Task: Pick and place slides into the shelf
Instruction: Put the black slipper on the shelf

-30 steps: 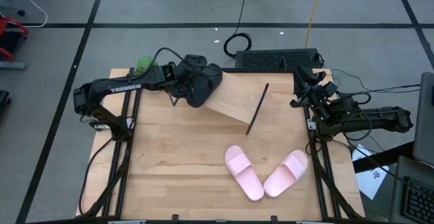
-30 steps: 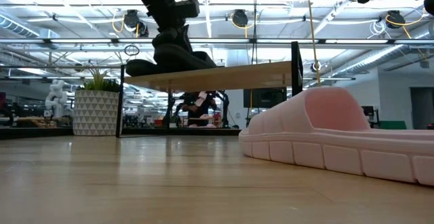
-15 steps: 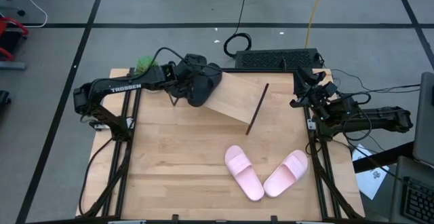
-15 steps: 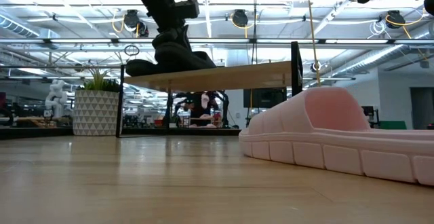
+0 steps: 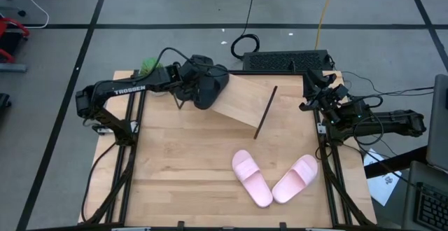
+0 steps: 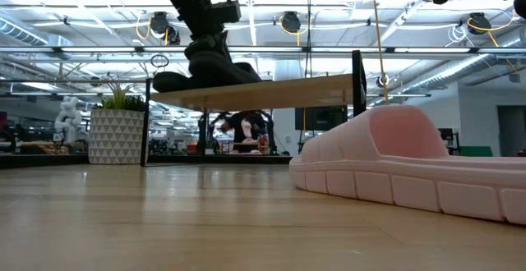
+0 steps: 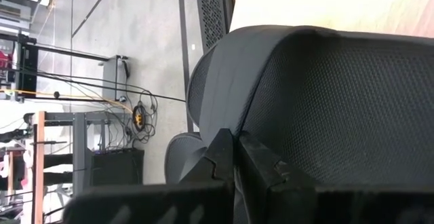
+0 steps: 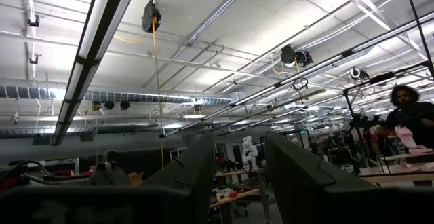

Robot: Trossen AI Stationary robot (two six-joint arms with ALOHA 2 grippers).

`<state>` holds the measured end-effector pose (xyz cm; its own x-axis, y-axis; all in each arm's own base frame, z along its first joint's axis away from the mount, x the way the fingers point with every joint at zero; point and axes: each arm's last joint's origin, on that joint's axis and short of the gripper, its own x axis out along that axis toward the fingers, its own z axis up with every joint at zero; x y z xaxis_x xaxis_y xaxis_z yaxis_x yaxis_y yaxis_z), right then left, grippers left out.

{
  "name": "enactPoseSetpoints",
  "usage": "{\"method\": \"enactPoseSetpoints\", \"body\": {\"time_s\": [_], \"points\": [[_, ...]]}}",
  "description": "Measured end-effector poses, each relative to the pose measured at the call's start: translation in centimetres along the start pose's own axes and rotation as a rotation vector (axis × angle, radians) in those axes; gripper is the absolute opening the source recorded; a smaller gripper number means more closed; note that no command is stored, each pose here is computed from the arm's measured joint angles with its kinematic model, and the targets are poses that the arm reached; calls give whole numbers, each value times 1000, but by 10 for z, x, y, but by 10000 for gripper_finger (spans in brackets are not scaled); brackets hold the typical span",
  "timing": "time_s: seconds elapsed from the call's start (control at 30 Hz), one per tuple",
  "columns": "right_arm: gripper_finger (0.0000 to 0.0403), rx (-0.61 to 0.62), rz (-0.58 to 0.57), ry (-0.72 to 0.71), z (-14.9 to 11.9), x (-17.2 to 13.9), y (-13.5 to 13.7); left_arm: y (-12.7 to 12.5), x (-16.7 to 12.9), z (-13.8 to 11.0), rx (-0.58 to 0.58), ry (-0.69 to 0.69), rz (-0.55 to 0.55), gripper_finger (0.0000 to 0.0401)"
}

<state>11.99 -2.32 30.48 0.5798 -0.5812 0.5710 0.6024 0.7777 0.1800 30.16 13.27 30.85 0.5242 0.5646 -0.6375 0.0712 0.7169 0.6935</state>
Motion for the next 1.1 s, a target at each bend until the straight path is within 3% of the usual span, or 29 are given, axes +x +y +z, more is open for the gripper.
{"method": "enactPoseSetpoints", "body": {"time_s": [0.47,1.1], "points": [[121,0,0,0,0,0,0,-11,8,-7,-37,38,-6,35],[121,0,0,0,0,0,0,-10,6,-3,-48,49,62,126]]}}
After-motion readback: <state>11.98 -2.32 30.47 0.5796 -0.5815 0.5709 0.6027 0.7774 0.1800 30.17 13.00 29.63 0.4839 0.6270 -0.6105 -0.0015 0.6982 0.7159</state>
